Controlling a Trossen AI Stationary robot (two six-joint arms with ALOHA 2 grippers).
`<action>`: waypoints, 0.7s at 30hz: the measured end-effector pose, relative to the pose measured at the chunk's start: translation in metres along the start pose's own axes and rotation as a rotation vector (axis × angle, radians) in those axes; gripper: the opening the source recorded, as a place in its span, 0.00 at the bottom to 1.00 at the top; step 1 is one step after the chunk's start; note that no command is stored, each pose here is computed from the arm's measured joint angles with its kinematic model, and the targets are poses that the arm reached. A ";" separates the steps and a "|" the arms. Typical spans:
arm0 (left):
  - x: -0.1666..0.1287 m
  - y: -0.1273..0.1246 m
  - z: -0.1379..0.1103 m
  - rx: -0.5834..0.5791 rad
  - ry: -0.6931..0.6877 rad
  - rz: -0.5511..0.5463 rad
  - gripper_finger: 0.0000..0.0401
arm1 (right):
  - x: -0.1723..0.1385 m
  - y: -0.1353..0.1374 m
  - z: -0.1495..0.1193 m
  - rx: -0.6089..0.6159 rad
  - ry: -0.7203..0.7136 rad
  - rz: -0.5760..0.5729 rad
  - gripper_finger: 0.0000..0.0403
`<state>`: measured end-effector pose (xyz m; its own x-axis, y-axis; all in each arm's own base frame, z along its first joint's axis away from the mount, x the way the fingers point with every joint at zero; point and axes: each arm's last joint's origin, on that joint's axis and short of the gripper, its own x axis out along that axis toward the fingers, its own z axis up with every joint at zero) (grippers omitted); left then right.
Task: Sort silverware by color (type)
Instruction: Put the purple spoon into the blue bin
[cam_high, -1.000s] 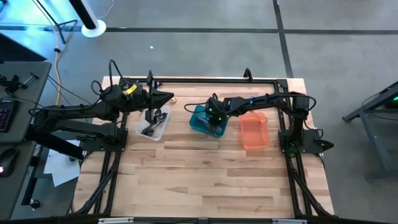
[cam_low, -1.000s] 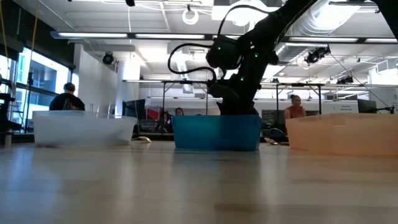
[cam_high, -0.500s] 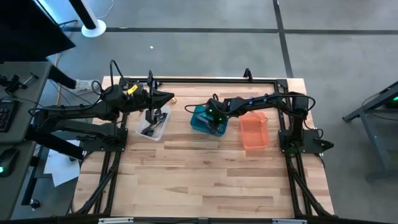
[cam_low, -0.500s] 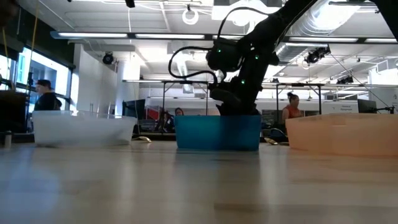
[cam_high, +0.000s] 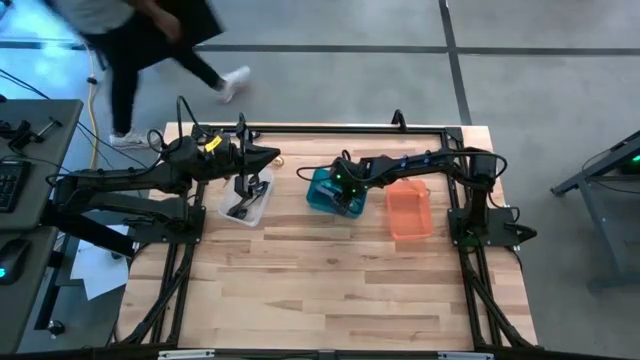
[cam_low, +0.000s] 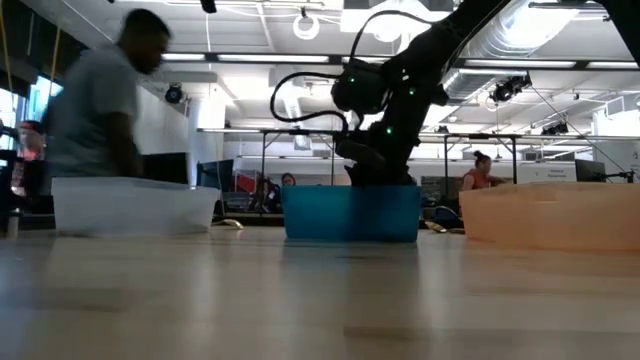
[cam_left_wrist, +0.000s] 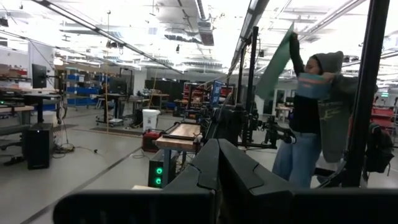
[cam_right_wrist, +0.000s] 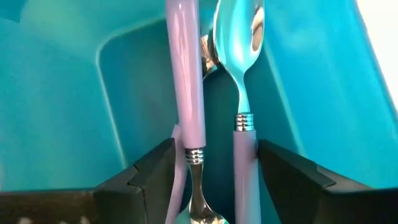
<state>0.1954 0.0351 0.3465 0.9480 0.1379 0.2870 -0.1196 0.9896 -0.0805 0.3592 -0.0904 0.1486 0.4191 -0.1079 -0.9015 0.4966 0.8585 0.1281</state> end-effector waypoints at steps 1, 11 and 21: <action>0.000 0.000 0.000 0.000 0.000 0.000 0.00 | -0.002 0.000 0.000 0.000 -0.003 0.002 0.53; 0.000 0.000 0.000 0.001 0.002 0.001 0.00 | -0.057 0.003 0.011 -0.089 -0.134 0.038 0.53; 0.000 0.000 -0.002 -0.007 0.019 0.002 0.00 | -0.155 0.003 0.009 -0.123 -0.378 0.080 0.53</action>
<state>0.1959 0.0351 0.3447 0.9532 0.1389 0.2686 -0.1194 0.9890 -0.0879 0.3024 -0.0750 0.2926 0.7141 -0.1953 -0.6723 0.3659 0.9228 0.1206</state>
